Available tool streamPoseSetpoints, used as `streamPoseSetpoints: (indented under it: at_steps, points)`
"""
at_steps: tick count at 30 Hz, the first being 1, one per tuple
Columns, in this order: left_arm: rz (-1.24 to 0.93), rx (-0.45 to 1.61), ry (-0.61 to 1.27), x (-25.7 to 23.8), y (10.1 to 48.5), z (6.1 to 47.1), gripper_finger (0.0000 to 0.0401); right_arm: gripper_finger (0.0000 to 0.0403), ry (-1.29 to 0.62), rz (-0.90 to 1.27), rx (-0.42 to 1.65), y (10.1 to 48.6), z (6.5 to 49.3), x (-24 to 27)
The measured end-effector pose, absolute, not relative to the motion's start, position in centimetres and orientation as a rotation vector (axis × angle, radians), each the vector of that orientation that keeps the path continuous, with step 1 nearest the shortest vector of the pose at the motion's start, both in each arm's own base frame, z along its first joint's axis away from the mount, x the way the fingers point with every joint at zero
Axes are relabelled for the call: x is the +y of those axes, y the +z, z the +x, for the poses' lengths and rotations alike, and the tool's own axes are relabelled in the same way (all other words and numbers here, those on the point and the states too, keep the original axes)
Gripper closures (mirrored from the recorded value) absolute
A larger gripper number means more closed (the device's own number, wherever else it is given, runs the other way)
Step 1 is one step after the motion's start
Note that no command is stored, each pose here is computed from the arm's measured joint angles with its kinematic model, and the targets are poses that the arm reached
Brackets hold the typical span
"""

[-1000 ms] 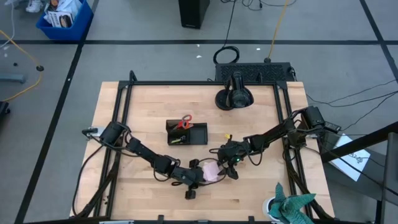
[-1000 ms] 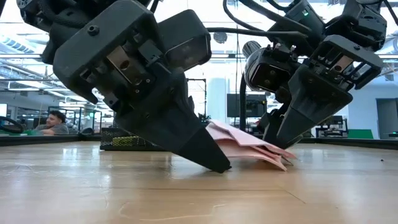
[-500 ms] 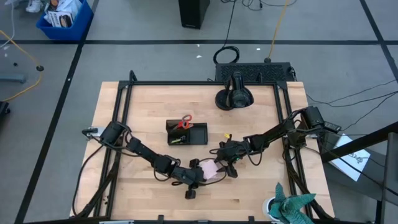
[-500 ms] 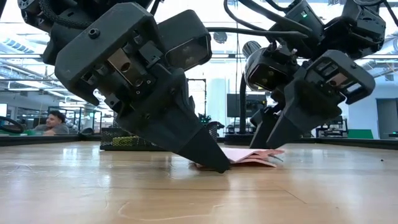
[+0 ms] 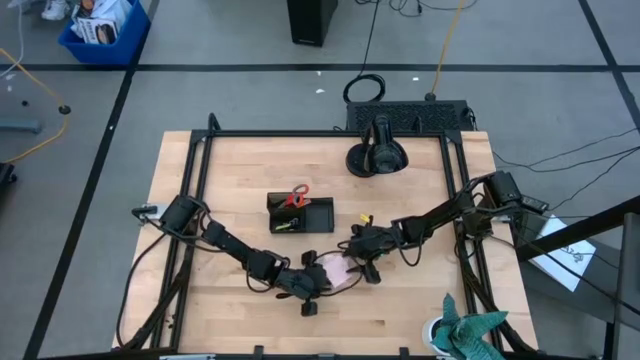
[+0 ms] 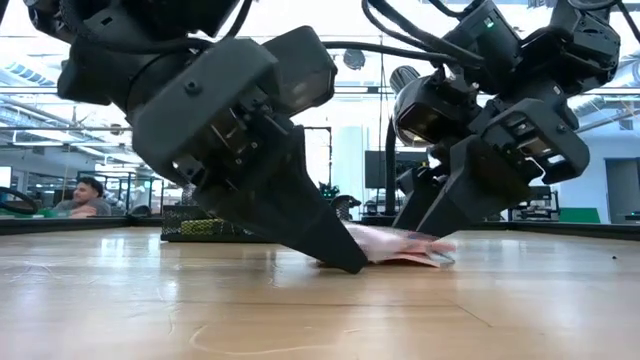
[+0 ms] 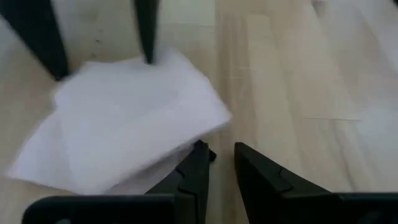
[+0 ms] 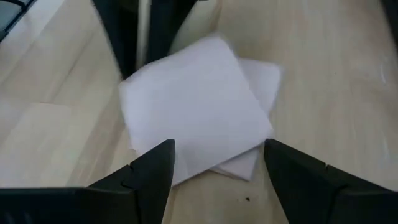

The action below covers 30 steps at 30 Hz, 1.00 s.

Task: Pick and place office supplies into organizer
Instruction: Put the pink sticky notes into the black desk organizer

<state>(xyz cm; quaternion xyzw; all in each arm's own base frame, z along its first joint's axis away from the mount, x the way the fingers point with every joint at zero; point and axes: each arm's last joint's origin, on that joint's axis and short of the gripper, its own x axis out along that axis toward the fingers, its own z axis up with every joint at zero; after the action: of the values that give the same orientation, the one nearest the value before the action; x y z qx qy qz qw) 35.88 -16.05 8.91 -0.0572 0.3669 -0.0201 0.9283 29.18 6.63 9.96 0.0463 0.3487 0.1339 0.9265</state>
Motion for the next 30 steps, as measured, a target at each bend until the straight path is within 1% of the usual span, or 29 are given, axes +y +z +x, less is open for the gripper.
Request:
streamPoseSetpoints:
  at_steps: [6, 13, 22, 26, 30]
  points:
    - [-0.085, 0.733, -0.020, -15.8, 8.9, 36.0, 0.0316, 0.0161, 0.337, 0.046, 0.707, 10.0, 28.9, 8.0]
    - [-0.080, 0.707, 0.008, -15.3, 9.0, 36.3, 0.0316, 0.0161, 0.365, 0.046, 0.708, 10.1, 28.6, 8.9]
    - [-0.045, 0.650, -0.032, -16.1, 9.3, 36.4, 0.0316, 0.0161, 0.369, 0.046, 0.698, 10.1, 28.6, 9.1]
    - [-0.056, 0.610, -0.060, -16.7, 9.6, 36.4, 0.0316, 0.0161, 0.373, 0.042, 0.661, 10.9, 28.6, 9.4]
    - [-0.097, 0.578, -0.061, -16.7, 9.9, 36.6, 0.0316, 0.0161, 0.318, -0.051, 0.595, 12.4, 28.2, 10.3]
